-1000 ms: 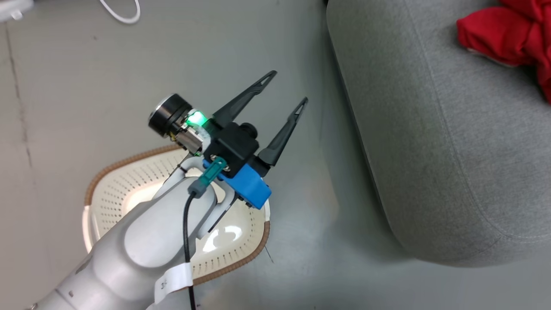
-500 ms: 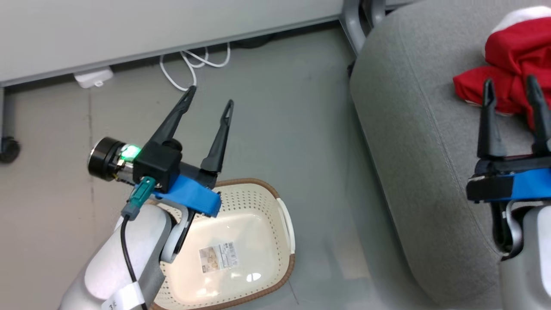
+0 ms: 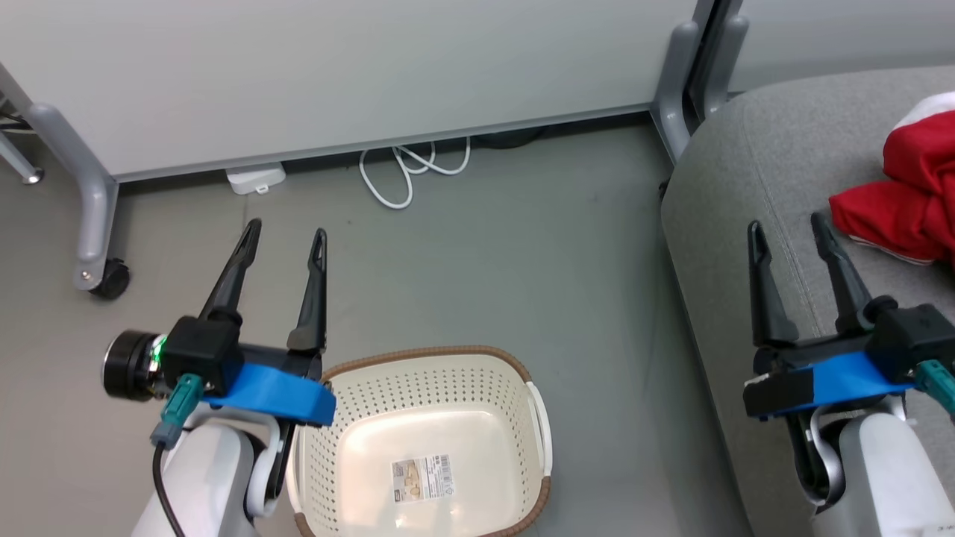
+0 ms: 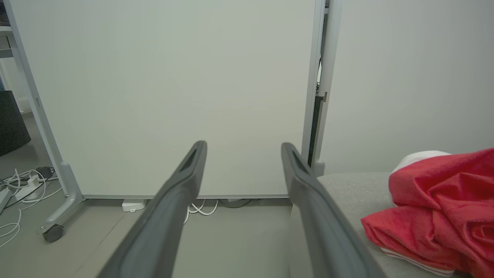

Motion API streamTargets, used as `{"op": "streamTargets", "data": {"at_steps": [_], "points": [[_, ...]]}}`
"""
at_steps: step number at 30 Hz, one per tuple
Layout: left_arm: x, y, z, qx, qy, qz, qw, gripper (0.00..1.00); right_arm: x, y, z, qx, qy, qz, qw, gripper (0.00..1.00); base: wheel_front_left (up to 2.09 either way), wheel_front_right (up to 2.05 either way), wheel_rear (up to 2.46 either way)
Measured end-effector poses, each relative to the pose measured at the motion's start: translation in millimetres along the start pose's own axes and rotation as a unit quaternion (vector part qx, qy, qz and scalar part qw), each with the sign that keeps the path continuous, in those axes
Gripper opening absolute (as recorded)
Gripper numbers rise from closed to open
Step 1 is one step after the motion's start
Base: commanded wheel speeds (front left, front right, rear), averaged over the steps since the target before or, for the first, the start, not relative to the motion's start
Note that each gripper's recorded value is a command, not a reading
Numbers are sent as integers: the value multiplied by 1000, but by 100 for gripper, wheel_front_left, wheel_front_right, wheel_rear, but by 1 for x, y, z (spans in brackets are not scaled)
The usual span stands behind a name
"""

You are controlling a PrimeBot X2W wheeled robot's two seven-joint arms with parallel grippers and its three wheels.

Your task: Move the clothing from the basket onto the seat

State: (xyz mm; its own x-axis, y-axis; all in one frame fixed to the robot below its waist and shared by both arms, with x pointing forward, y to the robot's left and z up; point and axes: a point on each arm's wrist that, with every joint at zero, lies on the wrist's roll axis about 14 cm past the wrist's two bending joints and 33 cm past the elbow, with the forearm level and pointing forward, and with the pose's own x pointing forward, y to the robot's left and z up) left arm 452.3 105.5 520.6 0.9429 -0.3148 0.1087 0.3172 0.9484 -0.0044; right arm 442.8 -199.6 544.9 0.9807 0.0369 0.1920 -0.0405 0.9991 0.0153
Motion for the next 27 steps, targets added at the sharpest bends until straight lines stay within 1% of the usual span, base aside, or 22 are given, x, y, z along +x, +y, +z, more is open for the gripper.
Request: {"op": "streamTargets", "data": {"at_steps": [6,17,27], "points": [[-25,13,1,-9,0,36,999,100,-16,11,-6,13,13,9,1000,100,0,0,0],[-63,30,-5,-22,9,87,996,100,-43,14,-18,27,36,3,999,100,0,0,0],[-78,37,-10,-29,14,108,994,100,-53,19,-27,41,51,5,998,100,0,0,0]]}}
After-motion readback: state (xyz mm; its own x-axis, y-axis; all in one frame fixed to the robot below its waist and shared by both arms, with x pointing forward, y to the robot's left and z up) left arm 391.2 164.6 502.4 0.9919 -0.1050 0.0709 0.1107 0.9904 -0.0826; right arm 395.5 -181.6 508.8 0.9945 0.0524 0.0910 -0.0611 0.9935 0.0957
